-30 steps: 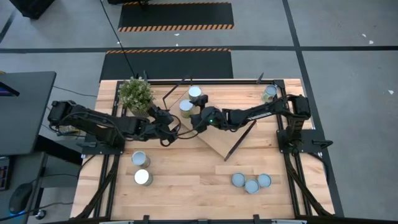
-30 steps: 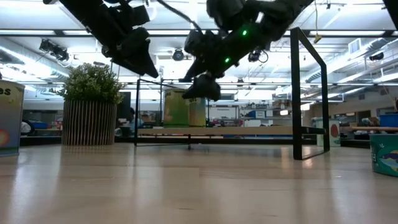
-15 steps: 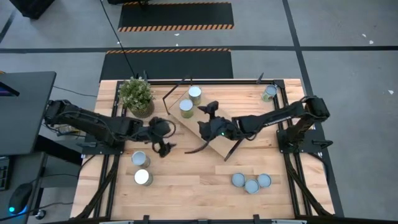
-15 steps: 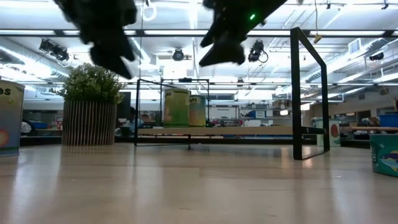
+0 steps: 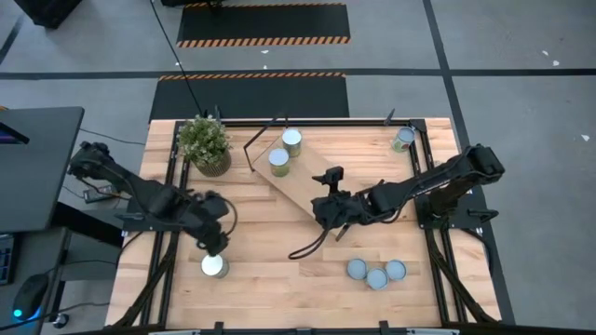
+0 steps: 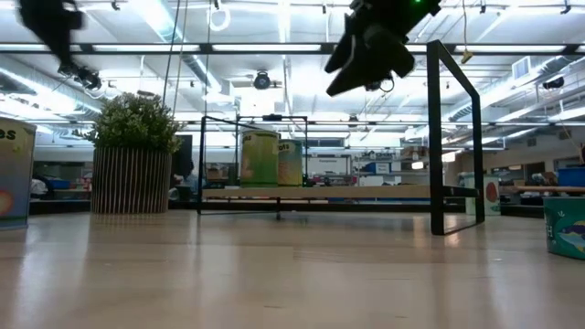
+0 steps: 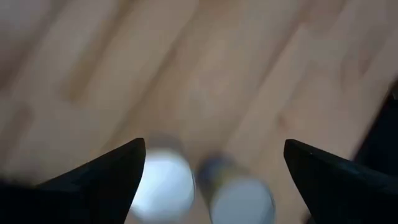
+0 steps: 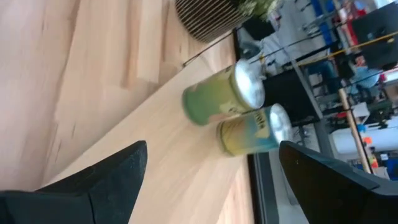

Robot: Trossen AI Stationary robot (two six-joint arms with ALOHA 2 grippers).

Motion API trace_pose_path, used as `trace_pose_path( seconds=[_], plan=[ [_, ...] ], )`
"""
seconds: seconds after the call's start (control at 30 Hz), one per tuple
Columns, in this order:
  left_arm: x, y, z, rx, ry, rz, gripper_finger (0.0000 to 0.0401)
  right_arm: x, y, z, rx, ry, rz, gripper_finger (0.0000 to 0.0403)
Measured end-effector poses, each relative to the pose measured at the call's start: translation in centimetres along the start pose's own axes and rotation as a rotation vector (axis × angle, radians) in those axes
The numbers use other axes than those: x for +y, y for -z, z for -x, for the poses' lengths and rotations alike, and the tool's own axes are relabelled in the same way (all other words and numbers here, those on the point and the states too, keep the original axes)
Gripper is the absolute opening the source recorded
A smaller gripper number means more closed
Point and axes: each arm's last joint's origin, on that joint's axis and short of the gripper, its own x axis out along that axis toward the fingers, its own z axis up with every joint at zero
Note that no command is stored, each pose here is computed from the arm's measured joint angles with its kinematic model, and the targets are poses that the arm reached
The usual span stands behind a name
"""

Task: Pick and place cans onto a shelf
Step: Put the canned peaches on the shelf

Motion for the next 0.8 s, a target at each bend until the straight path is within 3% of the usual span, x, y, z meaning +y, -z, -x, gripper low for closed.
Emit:
trace_pose_path(
  seconds=[0.13,0.33,0.8],
  plan=[
    [-0.1,2.1,0.6,0.16,-0.02,0.07,0.0389,0.5,0.1,0.3,-0.003,-0.011,0.005,0.0373],
    [-0.4,4.5,0.5,0.245,-0.129,0.113,0.0389,1.1,0.5,0.2,-0.013,-0.013,0.027,0.0373],
    [-3.1,7.3,-3.5,0.33,-0.334,-0.208,0.0389,1.3,0.4,0.2,-0.038,-0.027,0.038,0.0373]
  ],
)
